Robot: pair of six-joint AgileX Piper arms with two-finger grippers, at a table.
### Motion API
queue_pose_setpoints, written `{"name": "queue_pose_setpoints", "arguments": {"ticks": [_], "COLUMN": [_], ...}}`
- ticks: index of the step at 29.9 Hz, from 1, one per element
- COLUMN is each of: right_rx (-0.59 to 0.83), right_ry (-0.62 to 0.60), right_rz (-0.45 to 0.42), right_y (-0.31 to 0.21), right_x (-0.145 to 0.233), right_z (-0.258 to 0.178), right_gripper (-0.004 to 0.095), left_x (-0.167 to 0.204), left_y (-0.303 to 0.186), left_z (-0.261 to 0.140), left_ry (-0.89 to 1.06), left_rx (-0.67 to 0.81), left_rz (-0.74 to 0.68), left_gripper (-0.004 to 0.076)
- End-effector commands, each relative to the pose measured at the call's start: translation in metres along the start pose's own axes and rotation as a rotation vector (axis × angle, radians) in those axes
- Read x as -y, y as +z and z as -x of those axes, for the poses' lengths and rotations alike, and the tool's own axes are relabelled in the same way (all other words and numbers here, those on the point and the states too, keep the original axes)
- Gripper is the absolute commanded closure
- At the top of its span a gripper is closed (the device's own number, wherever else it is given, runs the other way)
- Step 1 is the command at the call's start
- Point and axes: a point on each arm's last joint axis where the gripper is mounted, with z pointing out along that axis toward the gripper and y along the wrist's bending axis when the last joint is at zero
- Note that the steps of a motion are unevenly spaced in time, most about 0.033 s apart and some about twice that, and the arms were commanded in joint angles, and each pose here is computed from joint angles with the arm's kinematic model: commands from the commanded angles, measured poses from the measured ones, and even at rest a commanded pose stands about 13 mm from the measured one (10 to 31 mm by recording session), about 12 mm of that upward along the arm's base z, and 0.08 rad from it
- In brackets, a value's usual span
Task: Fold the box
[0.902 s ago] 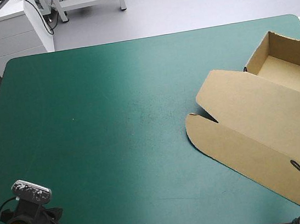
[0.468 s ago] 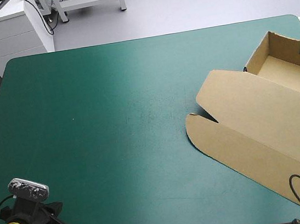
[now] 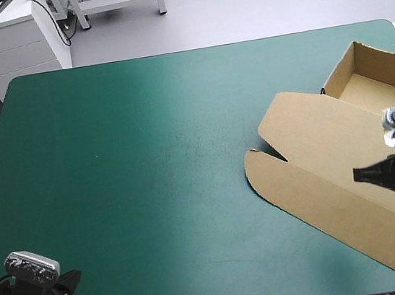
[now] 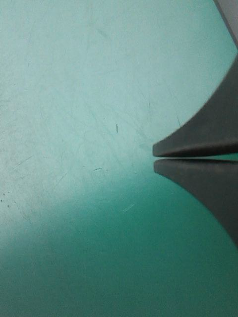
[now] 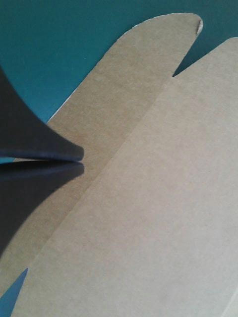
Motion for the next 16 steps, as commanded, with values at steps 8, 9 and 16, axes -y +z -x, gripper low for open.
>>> {"name": "queue_pose_setpoints", "arguments": {"ticks": [8, 9, 16], "right_rx": [0.125, 0.136, 0.173], "right_ry": [-0.087, -0.095, -0.115], "right_rz": [0.026, 0.039, 0.097], "right_y": [0.013, 0.017, 0.031], "right_x": [-0.006, -0.007, -0.012], "right_z": [-0.073, -0.079, -0.099], "right_gripper": [0.0927, 0.0927, 0.0927], "left_x": [0.000, 0.001, 0.001], "left_y": [0.002, 0.005, 0.010], "left_z": [0.006, 0.004, 0.000], "left_ry": [0.059, 0.058, 0.057], "left_rx": [0.123, 0.113, 0.089], "left_rz": [0.005, 0.003, -0.002], "left_gripper": [0.0731, 0.0731, 0.0731]}}
